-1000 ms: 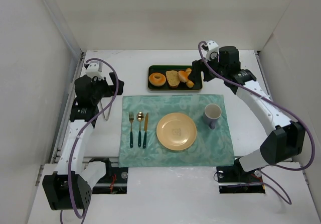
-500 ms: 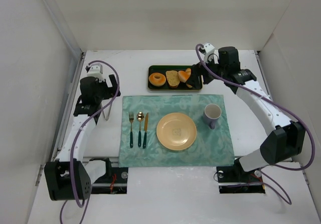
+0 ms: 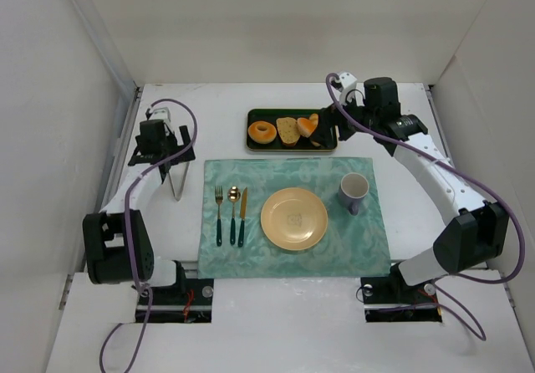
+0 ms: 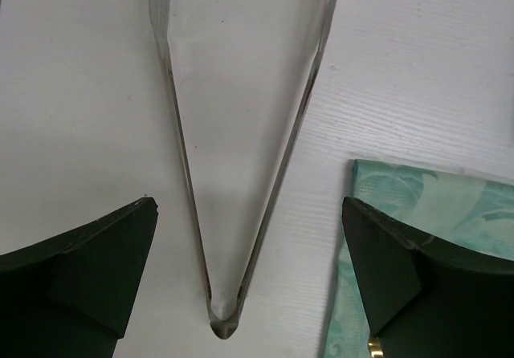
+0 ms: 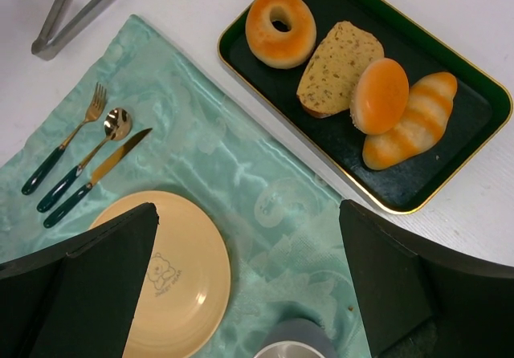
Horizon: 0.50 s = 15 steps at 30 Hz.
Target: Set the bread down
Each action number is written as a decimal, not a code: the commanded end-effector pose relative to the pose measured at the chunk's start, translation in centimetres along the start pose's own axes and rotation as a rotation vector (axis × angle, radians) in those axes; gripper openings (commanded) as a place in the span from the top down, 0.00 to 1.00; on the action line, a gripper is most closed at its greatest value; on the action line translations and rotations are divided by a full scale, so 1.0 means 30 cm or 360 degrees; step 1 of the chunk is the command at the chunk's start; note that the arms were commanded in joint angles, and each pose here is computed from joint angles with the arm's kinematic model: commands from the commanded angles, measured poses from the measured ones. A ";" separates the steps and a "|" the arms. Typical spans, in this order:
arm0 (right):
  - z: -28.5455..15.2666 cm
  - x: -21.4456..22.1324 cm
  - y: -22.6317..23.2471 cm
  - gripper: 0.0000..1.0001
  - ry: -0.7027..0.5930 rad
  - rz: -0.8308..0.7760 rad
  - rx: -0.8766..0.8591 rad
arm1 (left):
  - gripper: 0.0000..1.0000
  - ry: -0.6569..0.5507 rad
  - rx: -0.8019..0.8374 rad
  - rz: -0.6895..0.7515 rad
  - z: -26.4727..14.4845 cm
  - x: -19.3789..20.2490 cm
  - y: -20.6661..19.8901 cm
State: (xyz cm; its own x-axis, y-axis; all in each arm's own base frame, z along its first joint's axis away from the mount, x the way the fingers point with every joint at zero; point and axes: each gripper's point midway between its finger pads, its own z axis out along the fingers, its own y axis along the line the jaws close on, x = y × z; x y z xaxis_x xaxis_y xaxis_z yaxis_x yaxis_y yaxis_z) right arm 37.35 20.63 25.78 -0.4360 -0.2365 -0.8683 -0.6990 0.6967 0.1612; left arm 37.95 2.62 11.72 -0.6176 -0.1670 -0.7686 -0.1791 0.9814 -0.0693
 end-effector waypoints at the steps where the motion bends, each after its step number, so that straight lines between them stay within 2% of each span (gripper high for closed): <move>1: -0.035 -0.084 0.021 0.00 -0.0097 -0.0071 -0.0035 | 0.00 0.0031 -0.0105 0.0034 0.033 -0.023 0.039; 15: -0.035 -0.084 0.026 0.00 -0.0099 -0.0071 -0.0050 | 0.01 0.0239 -0.0188 0.0059 0.155 0.071 0.077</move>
State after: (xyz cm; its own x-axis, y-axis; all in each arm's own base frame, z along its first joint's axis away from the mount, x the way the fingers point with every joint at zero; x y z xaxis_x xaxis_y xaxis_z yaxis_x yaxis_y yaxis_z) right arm 36.99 20.79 25.75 -0.4435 -0.2382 -0.8640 -0.7069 0.6856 0.1739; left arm 38.47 4.34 5.82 -0.7503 -0.1603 -0.6414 -0.2299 0.9729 0.0258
